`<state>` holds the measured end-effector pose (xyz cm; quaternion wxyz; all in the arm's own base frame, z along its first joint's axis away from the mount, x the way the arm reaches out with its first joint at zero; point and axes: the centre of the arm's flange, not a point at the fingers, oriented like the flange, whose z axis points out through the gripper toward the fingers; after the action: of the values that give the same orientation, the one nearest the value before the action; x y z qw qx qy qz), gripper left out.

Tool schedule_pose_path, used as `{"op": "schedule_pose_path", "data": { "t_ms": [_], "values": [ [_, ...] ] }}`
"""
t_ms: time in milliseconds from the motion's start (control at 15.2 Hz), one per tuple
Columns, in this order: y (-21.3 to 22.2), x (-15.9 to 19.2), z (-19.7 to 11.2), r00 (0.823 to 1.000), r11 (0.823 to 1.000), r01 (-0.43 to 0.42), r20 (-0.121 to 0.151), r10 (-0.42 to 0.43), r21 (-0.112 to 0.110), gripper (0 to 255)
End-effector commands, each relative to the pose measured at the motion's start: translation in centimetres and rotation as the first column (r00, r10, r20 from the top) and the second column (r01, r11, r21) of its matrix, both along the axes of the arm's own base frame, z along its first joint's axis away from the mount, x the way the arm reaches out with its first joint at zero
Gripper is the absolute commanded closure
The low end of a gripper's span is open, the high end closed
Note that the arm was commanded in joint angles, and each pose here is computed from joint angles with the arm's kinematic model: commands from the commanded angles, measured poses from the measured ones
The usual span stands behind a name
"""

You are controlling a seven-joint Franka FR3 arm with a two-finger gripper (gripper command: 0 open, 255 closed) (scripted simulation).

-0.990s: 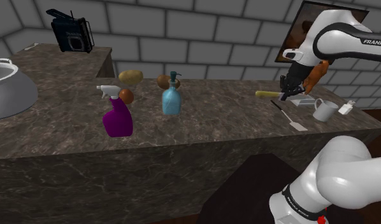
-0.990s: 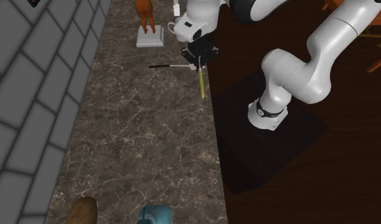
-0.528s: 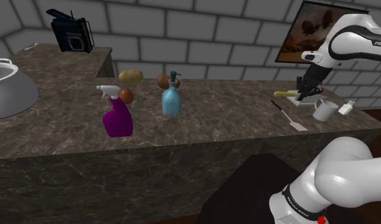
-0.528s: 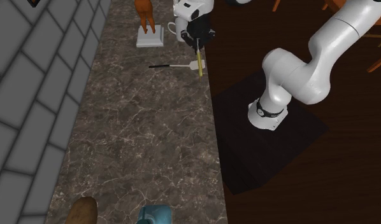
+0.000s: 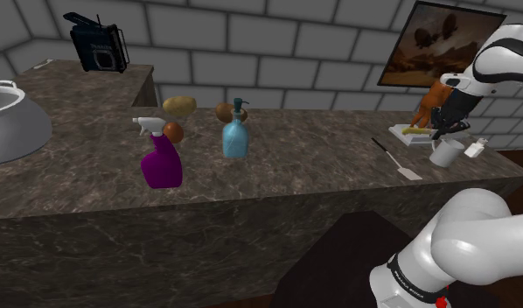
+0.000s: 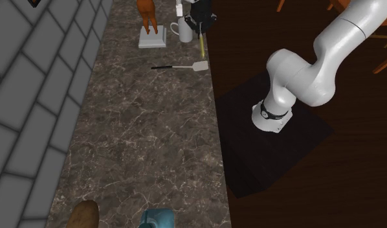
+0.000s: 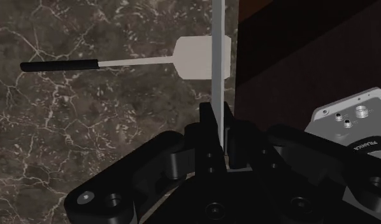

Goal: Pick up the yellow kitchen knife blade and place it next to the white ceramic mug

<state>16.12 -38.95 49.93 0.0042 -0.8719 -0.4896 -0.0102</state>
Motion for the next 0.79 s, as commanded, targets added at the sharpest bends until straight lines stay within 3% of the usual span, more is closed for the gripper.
{"op": "schedule_pose_path", "data": {
  "t_ms": [0,726],
  "values": [
    [-2.4,-1.8,0.2,1.0,1.0,-0.001,-0.001,0.001,0.0,255],
    [-14.4,-9.8,0.2,1.0,1.0,-0.001,-0.001,0.001,0.0,255]
  ]
}}
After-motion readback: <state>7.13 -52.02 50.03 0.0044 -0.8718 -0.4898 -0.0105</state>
